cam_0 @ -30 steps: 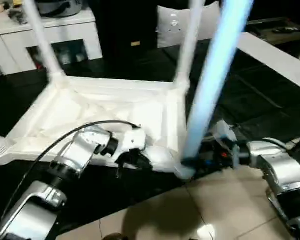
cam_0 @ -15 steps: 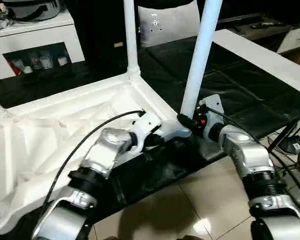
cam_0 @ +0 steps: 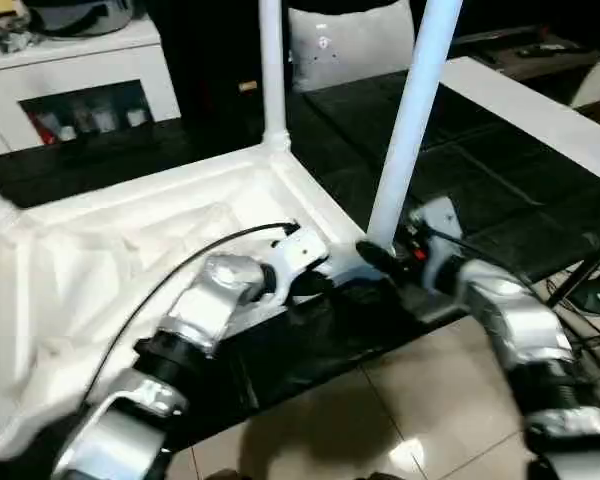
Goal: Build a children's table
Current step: Rotate leg to tighten
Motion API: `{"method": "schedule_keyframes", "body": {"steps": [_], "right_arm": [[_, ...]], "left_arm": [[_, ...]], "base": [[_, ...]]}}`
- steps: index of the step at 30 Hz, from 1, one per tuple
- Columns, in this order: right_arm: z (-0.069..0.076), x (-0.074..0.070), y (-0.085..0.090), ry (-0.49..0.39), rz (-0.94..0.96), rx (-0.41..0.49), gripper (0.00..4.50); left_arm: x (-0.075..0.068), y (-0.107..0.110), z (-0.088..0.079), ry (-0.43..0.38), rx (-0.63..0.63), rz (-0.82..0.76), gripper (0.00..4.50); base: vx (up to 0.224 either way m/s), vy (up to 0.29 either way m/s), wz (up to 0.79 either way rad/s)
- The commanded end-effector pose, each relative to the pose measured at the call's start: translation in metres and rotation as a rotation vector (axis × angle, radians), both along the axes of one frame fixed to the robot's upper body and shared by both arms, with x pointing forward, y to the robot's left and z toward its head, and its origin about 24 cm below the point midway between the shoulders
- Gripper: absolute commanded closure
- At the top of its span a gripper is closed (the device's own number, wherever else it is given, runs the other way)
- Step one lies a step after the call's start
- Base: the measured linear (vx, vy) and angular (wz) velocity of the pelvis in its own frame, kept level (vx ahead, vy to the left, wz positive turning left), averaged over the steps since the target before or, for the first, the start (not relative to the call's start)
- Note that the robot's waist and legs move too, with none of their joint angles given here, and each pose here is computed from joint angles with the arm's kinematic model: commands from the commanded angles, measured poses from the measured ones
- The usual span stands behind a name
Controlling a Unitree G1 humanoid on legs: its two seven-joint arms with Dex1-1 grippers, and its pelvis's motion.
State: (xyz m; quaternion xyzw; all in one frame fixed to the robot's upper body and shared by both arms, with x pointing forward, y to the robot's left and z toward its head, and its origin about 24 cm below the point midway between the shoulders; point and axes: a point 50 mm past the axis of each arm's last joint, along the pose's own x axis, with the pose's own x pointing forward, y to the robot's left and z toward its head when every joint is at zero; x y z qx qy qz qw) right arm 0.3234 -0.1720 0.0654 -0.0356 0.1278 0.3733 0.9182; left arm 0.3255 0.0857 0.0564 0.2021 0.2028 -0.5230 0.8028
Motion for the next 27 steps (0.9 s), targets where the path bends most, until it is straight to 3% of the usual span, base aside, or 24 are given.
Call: {"method": "schedule_keyframes", "body": {"steps": [1, 4, 7, 14, 15, 19, 27], "right_arm": [[0.006, -0.004, -0.003, -0.028, 0.093, -0.02, 0.56], [0.008, -0.007, -0.01, -0.027, 0.145, -0.046, 0.46], [0.011, -0.013, -0.019, -0.022, 0.272, -0.096, 0.08], [0.016, -0.022, -0.017, 0.0, 0.533, -0.129, 0.08], [0.016, -0.023, -0.016, 0.005, 0.559, -0.135, 0.37], [0.014, -0.026, -0.014, 0.039, 0.672, -0.151, 0.5], [0.014, -0.031, -0.012, 0.104, 0.801, -0.122, 1.29]], "left_arm": [[-0.002, 0.0, 0.003, -0.016, 0.028, -0.09, 4.5], [-0.003, 0.005, 0.002, -0.01, 0.049, -0.132, 4.5], [-0.006, 0.012, 0.0, 0.012, 0.094, -0.231, 4.5], [-0.02, 0.021, 0.001, 0.047, 0.149, -0.491, 4.5], [-0.021, 0.021, 0.001, 0.049, 0.151, -0.514, 4.5], [-0.023, 0.019, 0.002, 0.05, 0.153, -0.575, 4.5], [-0.027, 0.018, 0.002, 0.075, 0.162, -0.661, 4.5]], "base": [[0.0, 0.0, 0.0], [0.0, 0.0, 0.0], [0.0, 0.0, 0.0], [0.0, 0.0, 0.0], [0.0, 0.0, 0.0], [0.0, 0.0, 0.0], [0.0, 0.0, 0.0]]}}
